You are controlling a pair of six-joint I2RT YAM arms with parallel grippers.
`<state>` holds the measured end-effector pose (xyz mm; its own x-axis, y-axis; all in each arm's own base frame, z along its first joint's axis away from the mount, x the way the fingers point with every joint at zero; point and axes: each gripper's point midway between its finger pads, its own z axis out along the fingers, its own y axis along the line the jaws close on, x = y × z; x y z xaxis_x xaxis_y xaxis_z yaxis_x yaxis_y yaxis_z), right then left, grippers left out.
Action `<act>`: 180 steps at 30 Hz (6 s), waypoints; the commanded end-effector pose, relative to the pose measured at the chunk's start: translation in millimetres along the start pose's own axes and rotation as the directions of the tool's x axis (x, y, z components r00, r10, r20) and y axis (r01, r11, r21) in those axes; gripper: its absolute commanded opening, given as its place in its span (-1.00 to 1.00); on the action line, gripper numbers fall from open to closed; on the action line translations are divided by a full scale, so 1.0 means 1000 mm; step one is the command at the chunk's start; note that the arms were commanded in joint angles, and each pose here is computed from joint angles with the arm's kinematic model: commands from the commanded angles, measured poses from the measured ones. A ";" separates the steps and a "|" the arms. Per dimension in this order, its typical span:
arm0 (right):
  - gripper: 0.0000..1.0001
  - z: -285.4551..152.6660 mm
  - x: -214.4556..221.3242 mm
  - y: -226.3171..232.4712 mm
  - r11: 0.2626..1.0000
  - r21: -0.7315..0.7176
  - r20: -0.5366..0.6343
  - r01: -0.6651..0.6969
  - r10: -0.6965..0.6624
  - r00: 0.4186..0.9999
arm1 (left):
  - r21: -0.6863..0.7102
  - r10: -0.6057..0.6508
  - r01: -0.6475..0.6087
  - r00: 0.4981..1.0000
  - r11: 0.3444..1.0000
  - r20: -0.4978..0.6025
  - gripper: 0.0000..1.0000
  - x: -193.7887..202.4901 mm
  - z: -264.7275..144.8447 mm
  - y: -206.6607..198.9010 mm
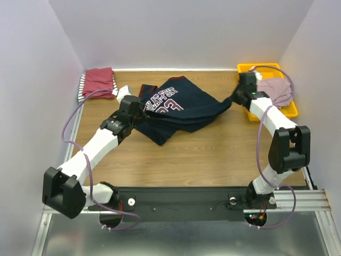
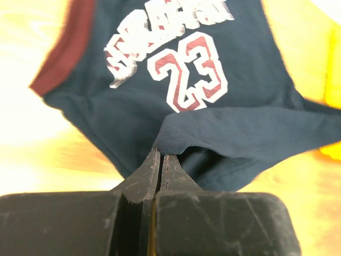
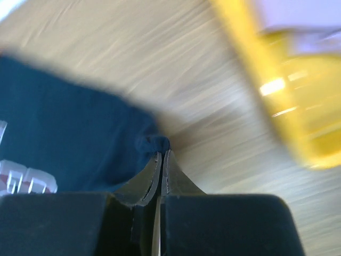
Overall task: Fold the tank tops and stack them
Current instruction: Flatten the tank top out
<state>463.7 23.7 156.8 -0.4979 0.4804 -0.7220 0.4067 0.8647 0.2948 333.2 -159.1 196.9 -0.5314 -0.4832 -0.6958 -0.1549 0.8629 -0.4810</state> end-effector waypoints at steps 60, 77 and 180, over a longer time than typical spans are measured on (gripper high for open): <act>-0.71 -0.061 0.159 0.057 0.946 -0.040 -0.084 0.321 -0.323 0.942 | -0.109 -0.069 0.061 0.995 0.992 -0.070 -1.00 0.030 0.048 0.088; -0.03 -0.053 0.155 0.132 0.939 -0.201 -0.112 0.280 -0.306 0.946 | -0.098 -0.074 0.066 0.994 0.993 -0.077 -1.00 0.033 0.048 0.088; -0.99 -0.129 -0.126 0.042 0.992 -0.107 0.240 0.062 -0.034 0.970 | 0.030 -0.053 0.048 0.978 0.998 0.203 -1.00 -0.113 -0.050 0.030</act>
<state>441.8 18.8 286.4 -0.3737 0.3806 -0.8459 0.3990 0.8892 0.2238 350.0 -85.6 234.8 -0.4308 -0.5606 -0.7072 -0.1945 0.8229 -0.5338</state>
